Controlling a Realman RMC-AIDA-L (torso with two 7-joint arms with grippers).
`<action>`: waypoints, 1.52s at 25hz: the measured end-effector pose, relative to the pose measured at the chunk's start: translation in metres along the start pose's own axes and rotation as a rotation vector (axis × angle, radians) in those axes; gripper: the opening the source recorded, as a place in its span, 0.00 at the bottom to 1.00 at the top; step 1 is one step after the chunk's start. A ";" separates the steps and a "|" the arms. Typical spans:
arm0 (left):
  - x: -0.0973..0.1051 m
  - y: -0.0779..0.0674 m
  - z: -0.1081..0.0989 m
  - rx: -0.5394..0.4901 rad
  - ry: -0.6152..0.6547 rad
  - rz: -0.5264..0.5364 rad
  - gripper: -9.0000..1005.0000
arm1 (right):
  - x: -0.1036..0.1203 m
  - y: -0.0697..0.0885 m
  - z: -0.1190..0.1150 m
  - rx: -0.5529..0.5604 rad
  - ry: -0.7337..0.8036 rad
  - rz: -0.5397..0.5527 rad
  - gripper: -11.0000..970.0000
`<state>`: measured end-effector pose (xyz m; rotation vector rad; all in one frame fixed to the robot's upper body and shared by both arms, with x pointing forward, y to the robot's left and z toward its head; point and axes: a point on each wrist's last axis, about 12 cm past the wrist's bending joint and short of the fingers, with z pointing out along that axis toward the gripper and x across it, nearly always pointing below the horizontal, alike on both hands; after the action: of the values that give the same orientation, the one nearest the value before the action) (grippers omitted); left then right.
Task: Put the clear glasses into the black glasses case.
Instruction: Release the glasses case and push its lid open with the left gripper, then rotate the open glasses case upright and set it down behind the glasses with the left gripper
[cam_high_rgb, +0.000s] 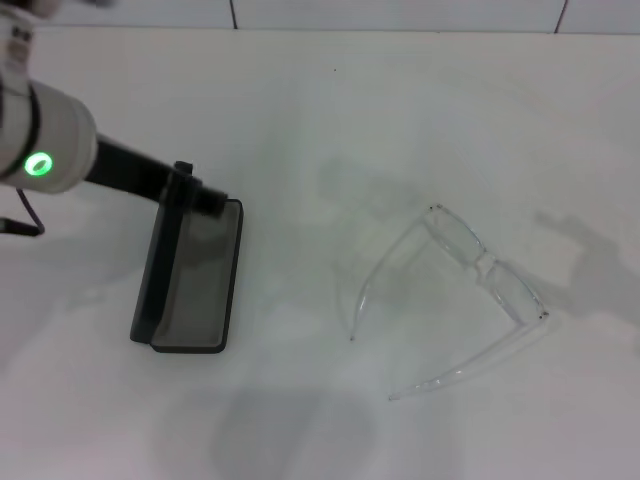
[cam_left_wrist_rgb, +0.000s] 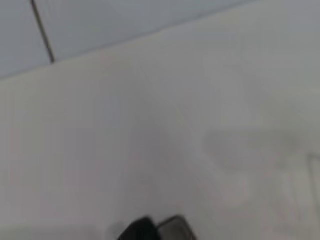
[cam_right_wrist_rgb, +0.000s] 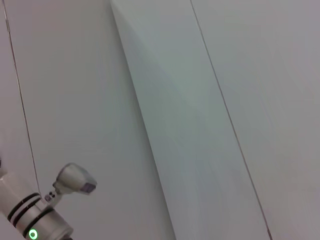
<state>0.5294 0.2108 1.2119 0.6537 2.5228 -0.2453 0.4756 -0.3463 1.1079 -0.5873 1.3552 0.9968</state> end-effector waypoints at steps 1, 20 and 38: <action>0.000 -0.001 0.003 -0.013 0.016 -0.001 0.65 | 0.001 0.000 0.000 0.000 -0.002 -0.001 0.90; 0.004 0.009 0.051 -0.106 0.198 -0.030 0.57 | 0.004 0.000 -0.001 0.016 -0.011 -0.016 0.90; -0.009 -0.017 0.036 -0.110 0.124 0.176 0.22 | 0.007 0.004 -0.005 0.029 -0.044 -0.016 0.90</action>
<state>0.5437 0.1817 1.1873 0.8635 2.5544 -0.0034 0.4687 -0.3465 1.1010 -0.5508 1.3222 0.9707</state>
